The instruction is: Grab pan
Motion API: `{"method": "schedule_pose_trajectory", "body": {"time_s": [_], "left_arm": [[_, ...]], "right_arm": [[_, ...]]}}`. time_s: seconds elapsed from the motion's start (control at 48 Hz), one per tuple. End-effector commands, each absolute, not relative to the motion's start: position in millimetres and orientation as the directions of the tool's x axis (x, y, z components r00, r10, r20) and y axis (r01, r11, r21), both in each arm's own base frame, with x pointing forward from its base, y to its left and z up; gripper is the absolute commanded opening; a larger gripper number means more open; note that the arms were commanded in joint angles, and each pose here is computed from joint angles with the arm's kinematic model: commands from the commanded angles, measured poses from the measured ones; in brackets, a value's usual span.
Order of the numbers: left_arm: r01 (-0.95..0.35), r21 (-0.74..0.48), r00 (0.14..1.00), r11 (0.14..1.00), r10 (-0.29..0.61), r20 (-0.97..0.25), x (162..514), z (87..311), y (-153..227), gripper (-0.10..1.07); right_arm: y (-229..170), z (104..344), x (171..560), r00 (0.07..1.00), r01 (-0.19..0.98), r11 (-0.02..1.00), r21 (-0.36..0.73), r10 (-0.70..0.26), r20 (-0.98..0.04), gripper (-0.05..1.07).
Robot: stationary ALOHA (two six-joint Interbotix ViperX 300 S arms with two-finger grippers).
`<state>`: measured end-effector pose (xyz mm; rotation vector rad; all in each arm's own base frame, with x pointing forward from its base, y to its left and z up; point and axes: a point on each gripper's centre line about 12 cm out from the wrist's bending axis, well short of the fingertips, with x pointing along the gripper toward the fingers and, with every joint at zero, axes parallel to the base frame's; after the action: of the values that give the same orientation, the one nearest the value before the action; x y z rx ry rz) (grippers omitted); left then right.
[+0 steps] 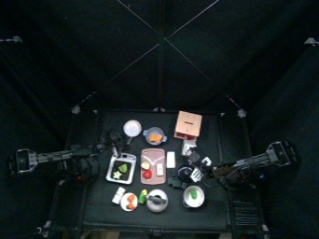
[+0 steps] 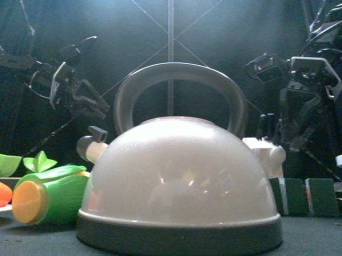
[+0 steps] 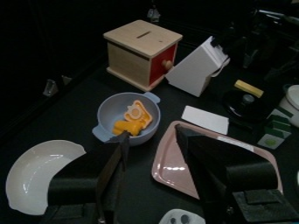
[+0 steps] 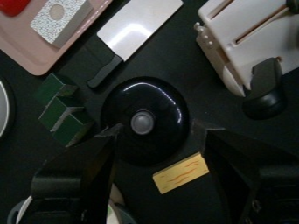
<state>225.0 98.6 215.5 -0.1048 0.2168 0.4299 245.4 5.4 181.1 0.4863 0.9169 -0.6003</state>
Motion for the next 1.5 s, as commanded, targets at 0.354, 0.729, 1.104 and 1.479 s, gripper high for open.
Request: {"method": "schedule_pose_trajectory", "body": {"time_s": [0.354,0.729,1.104,1.479], "left_arm": [[-0.426,-0.055,0.889,0.903,0.407,-0.209,226.7,220.9,100.2,0.83],[-0.426,-0.055,0.889,0.903,0.407,-0.209,226.7,220.9,100.2,0.83],[-0.426,-0.055,0.889,0.903,0.407,-0.211,226.4,220.4,100.1,0.83],[-0.450,-0.055,0.877,0.891,0.429,-0.218,222.4,217.5,105.3,0.83]], "right_arm": [[20.4,207.8,270.5,0.628,0.569,0.764,0.306,-0.163,-0.761,0.94],[31.7,214.1,298.4,0.703,0.490,0.778,0.394,-0.085,-0.706,0.94],[30.1,219.2,328.5,0.705,0.502,0.771,0.392,-0.102,-0.702,0.94],[-1.6,232.1,355.4,0.719,0.557,0.722,0.411,-0.172,-0.674,0.94]]}}
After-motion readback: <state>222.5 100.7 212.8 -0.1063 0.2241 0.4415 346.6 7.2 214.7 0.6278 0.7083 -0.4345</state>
